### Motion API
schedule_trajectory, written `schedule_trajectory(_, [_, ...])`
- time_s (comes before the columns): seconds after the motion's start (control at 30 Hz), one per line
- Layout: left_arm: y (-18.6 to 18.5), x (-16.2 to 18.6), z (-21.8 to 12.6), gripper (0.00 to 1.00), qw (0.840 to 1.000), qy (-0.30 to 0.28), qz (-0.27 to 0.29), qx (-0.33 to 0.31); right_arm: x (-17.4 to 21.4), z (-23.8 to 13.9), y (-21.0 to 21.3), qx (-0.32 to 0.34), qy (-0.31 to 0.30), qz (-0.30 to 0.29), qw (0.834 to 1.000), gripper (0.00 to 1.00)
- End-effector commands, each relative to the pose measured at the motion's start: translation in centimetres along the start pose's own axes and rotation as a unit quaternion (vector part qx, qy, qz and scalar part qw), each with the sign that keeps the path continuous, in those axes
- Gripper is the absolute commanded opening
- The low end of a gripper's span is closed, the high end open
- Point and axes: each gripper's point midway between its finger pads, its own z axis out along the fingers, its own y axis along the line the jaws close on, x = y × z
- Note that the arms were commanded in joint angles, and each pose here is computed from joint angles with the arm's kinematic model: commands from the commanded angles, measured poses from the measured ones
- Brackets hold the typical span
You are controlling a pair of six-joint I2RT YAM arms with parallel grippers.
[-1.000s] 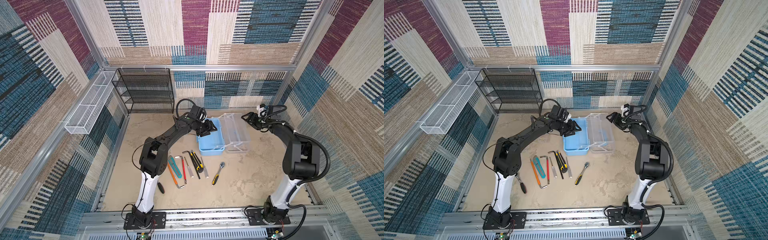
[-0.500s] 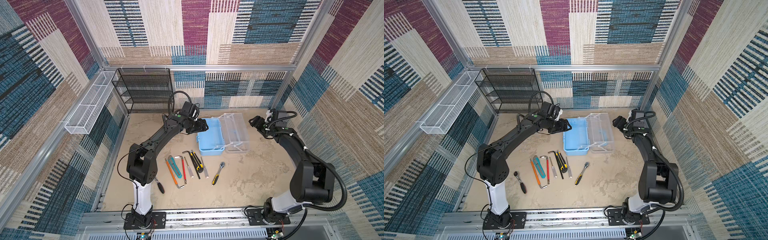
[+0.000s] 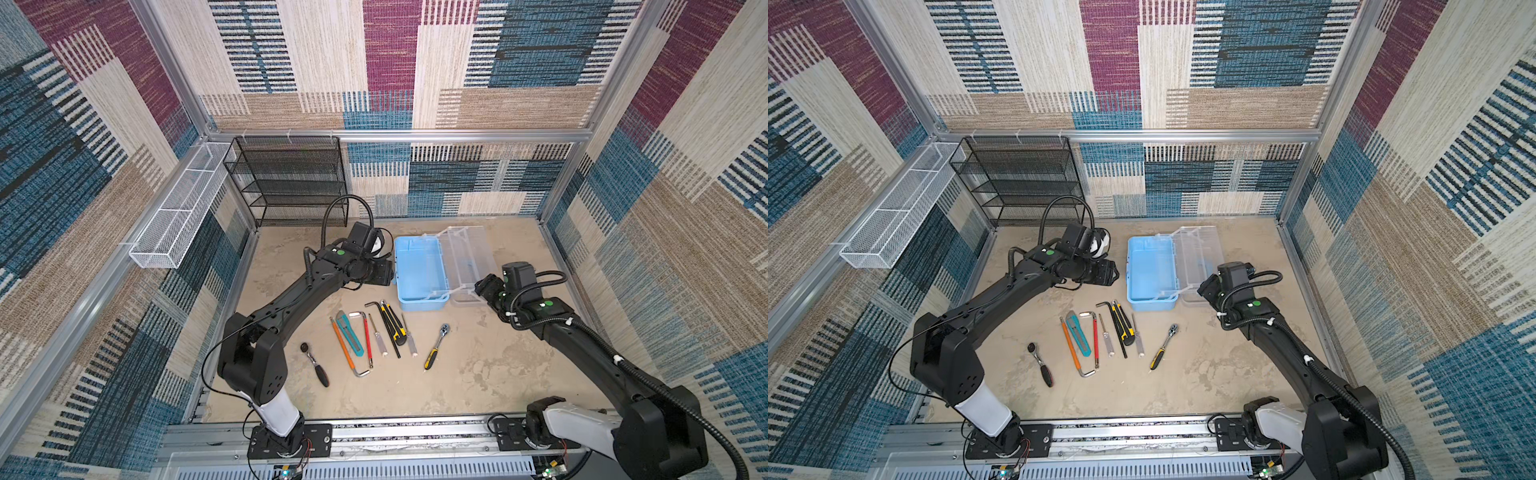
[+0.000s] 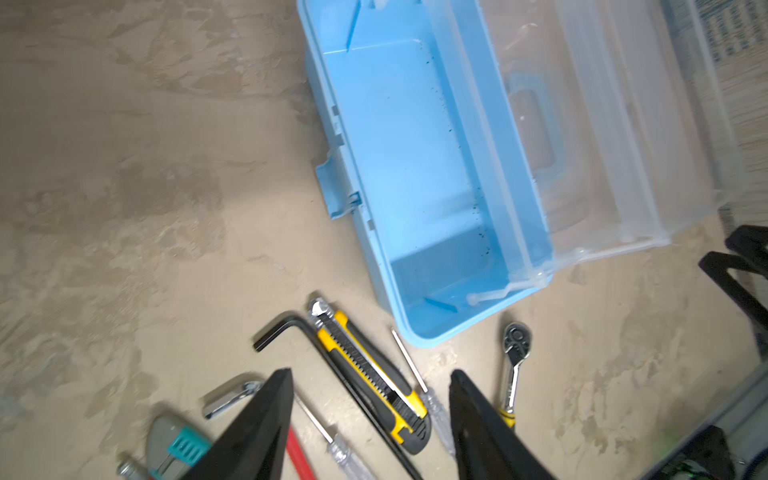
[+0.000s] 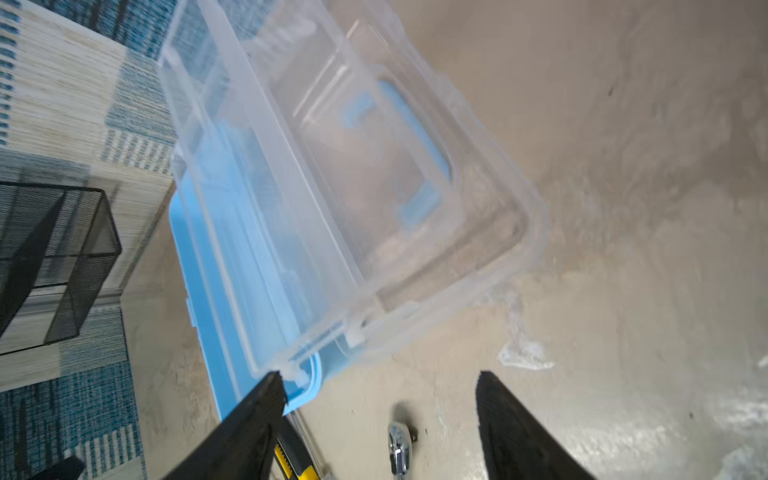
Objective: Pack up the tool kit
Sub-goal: 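Release the opened lid and draw both grippers back toward the tools, then grasp the silver ratchet with the right gripper and lift it toward the box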
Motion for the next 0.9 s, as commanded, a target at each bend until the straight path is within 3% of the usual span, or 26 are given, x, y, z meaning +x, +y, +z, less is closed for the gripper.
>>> schedule_trajectory(0.0, [2.2,-0.4,-0.9,0.64,0.997,-0.041,0.036,-0.056,2.0,0.3,-0.1,0.021,-0.012,0.049,0.999,0.74])
schedule_trajectory(0.17, [3.8,1.6,-2.1,0.56,0.995,-0.032,0.028,-0.088,8.1,1.5,0.5,0.039,0.022,0.048,0.998,0.72])
schedule_trajectory(0.33, [4.4,4.3,-2.3,0.54,0.997,-0.012,0.0,-0.081,12.7,2.4,0.1,0.058,0.055,0.048,0.996,0.68])
schedule_trajectory(0.4, [5.4,5.4,-2.6,0.62,0.995,-0.007,-0.021,-0.099,14.2,2.7,-0.1,0.069,0.071,0.04,0.994,0.67])
schedule_trajectory(0.47, [6.1,6.4,-2.9,0.79,0.994,-0.01,-0.034,-0.107,15.5,3.0,-0.3,0.08,0.086,0.029,0.993,0.65])
schedule_trajectory(0.7, [7.1,7.9,-4.2,0.85,0.993,-0.021,-0.055,-0.106,17.1,3.6,-1.6,0.087,0.101,0.028,0.991,0.54])
schedule_trajectory(0.87, [7.9,8.8,-4.5,0.86,0.991,-0.007,-0.071,-0.115,17.9,4.7,-1.9,0.11,0.114,-0.007,0.987,0.44])
